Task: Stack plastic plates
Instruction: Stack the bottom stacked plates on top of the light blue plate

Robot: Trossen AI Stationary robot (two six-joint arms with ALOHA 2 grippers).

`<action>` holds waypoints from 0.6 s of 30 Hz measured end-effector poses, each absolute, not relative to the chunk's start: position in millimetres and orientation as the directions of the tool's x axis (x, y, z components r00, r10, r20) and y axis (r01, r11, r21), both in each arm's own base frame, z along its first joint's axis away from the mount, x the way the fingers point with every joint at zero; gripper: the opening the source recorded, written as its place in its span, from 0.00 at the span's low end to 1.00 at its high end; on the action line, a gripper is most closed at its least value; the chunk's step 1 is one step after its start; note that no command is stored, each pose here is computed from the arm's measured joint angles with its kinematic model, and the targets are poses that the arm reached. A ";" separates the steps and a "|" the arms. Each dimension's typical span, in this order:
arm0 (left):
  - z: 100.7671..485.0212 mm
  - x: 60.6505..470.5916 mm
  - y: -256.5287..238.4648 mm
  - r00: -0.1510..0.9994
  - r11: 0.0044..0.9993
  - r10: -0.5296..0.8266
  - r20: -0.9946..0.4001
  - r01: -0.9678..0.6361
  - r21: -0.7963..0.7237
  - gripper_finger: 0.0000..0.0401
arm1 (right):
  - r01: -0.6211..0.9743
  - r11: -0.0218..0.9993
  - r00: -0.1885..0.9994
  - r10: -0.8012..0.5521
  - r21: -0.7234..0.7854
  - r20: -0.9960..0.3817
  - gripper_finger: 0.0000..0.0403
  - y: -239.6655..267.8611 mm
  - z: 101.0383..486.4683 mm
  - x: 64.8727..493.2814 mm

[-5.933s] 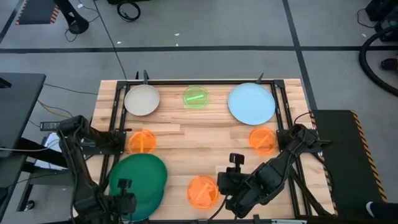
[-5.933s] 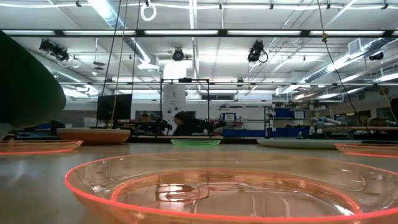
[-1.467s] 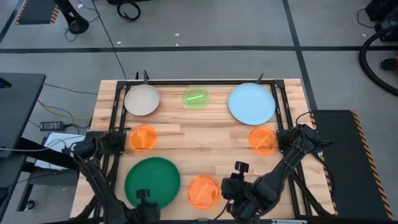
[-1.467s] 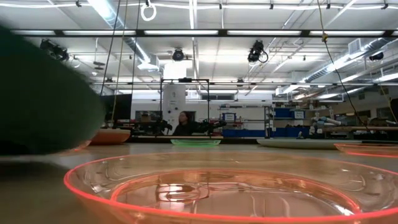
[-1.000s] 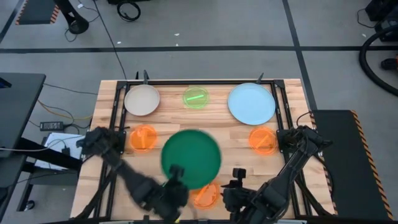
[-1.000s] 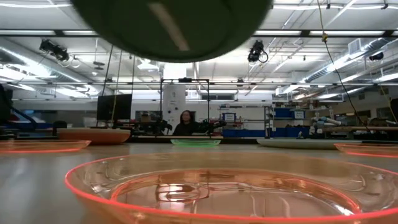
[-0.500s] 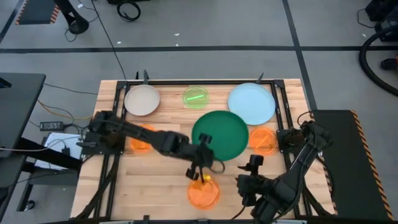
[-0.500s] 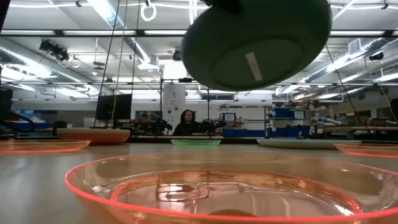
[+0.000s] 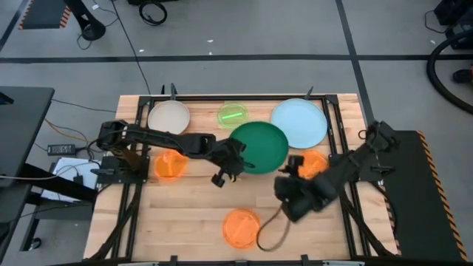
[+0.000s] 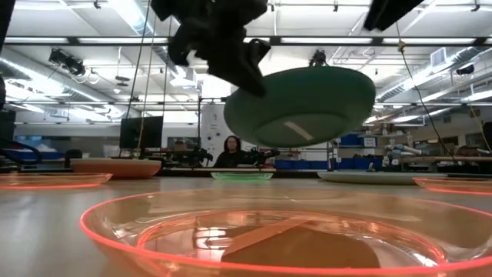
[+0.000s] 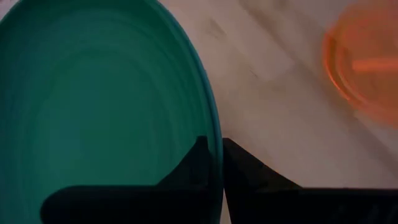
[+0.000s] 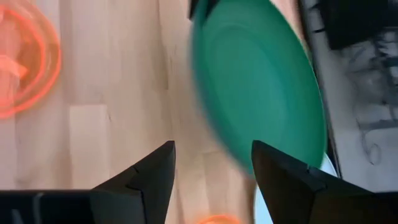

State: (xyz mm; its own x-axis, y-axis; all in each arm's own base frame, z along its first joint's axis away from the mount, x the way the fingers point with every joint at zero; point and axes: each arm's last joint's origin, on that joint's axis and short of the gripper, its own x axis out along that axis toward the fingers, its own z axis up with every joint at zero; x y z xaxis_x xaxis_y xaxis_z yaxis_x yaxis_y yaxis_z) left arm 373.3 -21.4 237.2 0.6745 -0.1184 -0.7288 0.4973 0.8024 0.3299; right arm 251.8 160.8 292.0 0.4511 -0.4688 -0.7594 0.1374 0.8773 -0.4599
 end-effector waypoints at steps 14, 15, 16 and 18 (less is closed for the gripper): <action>233.8 357.4 30.1 0.572 0.789 -0.102 -0.814 0.545 0.284 0.07 | -0.087 0.932 0.458 -0.276 -0.352 -0.845 0.55 69.8 280.1 306.0; 235.3 356.0 33.6 0.573 0.802 -0.120 -0.811 0.537 0.261 0.07 | -0.097 0.928 0.462 -0.279 -0.361 -0.842 0.55 66.4 276.6 307.5; 236.3 356.1 36.3 0.581 0.809 -0.121 -0.805 0.528 0.259 0.07 | -0.108 0.923 0.463 -0.283 -0.370 -0.840 0.54 63.0 273.1 308.7; 238.0 356.3 40.6 0.594 0.817 -0.090 -0.799 0.504 0.282 0.07 | -0.116 0.918 0.473 -0.286 -0.380 -0.833 0.54 56.7 266.1 311.2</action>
